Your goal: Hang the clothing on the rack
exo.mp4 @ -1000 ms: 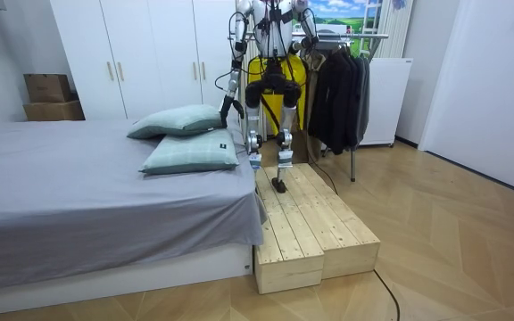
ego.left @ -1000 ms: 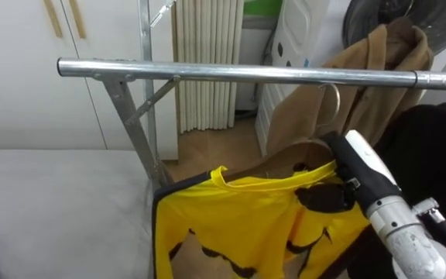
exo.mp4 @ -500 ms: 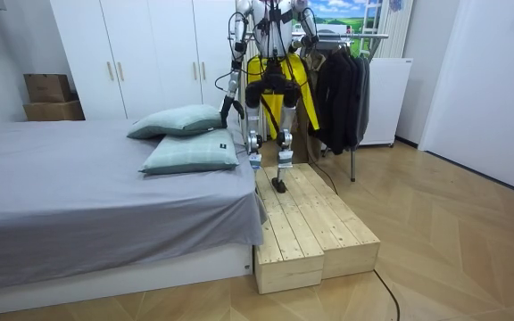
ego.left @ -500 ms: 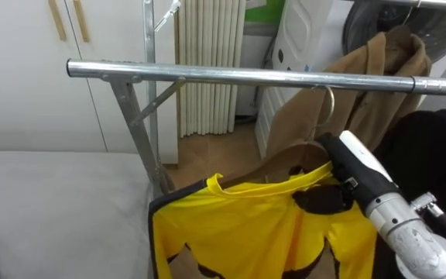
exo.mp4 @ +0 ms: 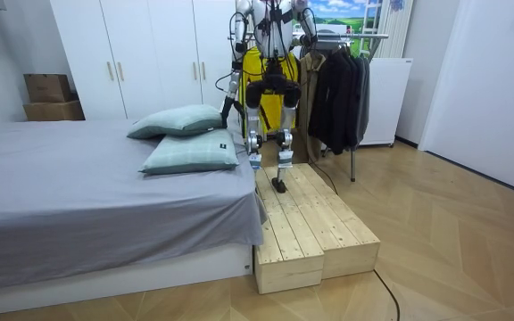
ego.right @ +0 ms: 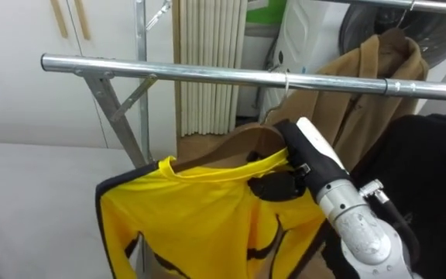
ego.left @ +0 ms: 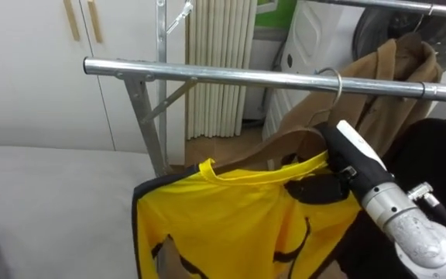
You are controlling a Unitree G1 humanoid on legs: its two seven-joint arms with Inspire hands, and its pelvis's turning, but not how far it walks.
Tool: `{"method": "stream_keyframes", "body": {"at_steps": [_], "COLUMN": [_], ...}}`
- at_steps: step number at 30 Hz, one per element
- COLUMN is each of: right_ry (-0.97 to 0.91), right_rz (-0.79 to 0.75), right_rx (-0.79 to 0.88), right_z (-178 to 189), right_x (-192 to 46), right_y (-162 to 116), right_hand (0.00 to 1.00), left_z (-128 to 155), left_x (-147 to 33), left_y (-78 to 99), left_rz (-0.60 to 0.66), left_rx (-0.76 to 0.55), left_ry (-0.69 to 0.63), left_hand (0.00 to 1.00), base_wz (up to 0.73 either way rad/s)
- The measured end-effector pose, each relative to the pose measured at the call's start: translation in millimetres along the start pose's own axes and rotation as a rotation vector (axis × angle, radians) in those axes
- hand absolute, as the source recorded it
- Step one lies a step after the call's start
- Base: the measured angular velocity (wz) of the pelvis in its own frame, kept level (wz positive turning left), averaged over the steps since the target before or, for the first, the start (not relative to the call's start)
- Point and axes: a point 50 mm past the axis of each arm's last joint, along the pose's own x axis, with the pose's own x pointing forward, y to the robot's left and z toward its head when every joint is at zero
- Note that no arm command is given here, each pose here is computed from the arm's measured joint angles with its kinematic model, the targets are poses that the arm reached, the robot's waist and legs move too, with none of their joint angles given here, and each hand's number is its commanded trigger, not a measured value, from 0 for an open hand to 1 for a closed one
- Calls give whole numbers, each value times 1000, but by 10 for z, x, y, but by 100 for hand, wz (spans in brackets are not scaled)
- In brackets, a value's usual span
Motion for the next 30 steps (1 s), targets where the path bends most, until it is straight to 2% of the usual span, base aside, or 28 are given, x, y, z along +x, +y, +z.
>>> {"method": "stream_keyframes", "body": {"at_steps": [7, 11, 21, 30], "right_ry": [56, 74, 139, 174], "right_rz": [21, 19, 30, 20], "right_rx": [61, 97, 124, 225], "right_z": [-142, -185, -341, -435], "right_x": [49, 115, 106, 171], "right_y": [-8, -40, -20, -51], "right_hand": [100, 100, 100, 100], "left_z": [11, 22, 32, 59], "left_x": [0, 1, 3, 6], "left_y": [6, 9, 1, 1], "left_rz": [5, 6, -14, -27], "left_rx": [53, 55, 76, 75], "left_ry": [-20, -24, -30, -37], "left_hand": [0, 0, 0, 0], "base_wz": [7, 4, 4, 0]}}
